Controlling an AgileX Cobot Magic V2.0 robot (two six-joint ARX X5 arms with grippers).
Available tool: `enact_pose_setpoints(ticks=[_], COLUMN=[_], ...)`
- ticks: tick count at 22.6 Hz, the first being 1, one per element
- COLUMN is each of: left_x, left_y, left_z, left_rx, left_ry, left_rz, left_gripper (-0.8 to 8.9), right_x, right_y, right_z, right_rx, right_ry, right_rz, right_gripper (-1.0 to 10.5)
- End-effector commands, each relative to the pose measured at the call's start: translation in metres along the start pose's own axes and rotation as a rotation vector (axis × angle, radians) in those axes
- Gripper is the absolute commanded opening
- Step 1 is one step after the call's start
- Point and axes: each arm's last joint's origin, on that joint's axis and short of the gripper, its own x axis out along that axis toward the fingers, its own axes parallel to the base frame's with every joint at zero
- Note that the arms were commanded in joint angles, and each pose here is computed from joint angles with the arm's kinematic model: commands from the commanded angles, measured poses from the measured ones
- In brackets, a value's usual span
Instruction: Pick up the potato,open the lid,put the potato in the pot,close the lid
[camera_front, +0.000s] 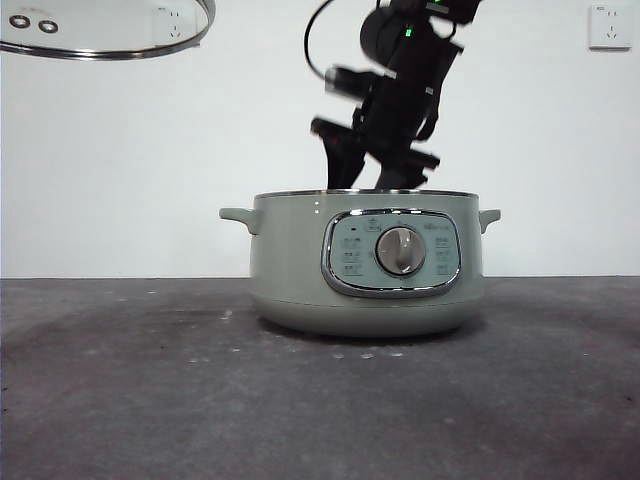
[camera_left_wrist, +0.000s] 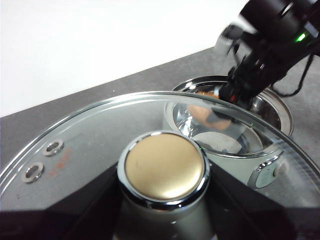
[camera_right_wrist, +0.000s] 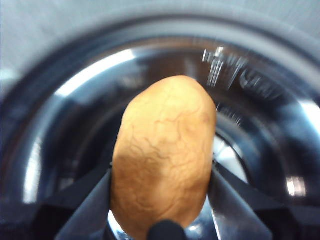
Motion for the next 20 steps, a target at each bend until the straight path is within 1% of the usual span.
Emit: enact_pose_setpoints(ticks=[1,6,8,9,10,11,12,13,16,17,19,20], left_x=[-0.008,-0.009,-0.009,-0.009,-0.009,-0.009,-0.009,-0.009,-0.008,-0.008,-0.009,-0.008], left_y=[-0.002,-0.002,-0.002,-0.002,-0.002,-0.002,-0.002,-0.002,-0.002,-0.002,-0.002,-0.002], left_z=[0.009,0.009,0.009,0.009,0.009,0.009,0.01,0.01,0.01,0.011,0.011,0.011], left_rx=[-0.002,-0.001,-0.001,-0.001,-0.001,-0.001,-0.001,-0.001,0.001,0.004,0.005,0.004], left_ry=[-0.072,-0.075,-0.074,-0.075,-0.075,-0.075,-0.075,-0.075,-0.08,-0.089,-0.092,-0.09], left_rz=[-0.002,-0.001,-0.001,-0.001,-0.001,-0.001,-0.001,-0.001,0.0,0.001,0.001,0.001], left_gripper=[-0.07,-0.07,-0.07,-0.07,-0.07,-0.07,-0.07,-0.07,-0.07,-0.07,-0.07,-0.07], right_x=[0.019,0.04,0.041,0.04,0.04,0.039,0.036,0.029,-0.011,-0.028,-0.067,-0.086], right_y=[-0.002,-0.006,-0.006,-0.006,-0.006,-0.006,-0.005,-0.004,0.001,0.004,0.01,0.014], right_z=[-0.005,-0.015,-0.015,-0.015,-0.015,-0.014,-0.011,-0.005,0.018,0.024,0.027,0.026], right_rx=[-0.013,-0.005,-0.006,-0.004,-0.001,-0.002,-0.004,-0.005,-0.009,-0.01,0.004,0.003], right_ry=[0.045,0.122,0.123,0.121,0.122,0.118,0.107,0.092,0.062,0.059,0.071,0.066], right_rz=[-0.018,-0.028,-0.039,-0.038,-0.038,-0.038,-0.034,-0.022,-0.023,-0.011,0.015,0.013], right_gripper=[-0.1,-0.1,-0.1,0.2,1.2,2.9,4.2,4.5,4.5,4.5,4.4,4.4])
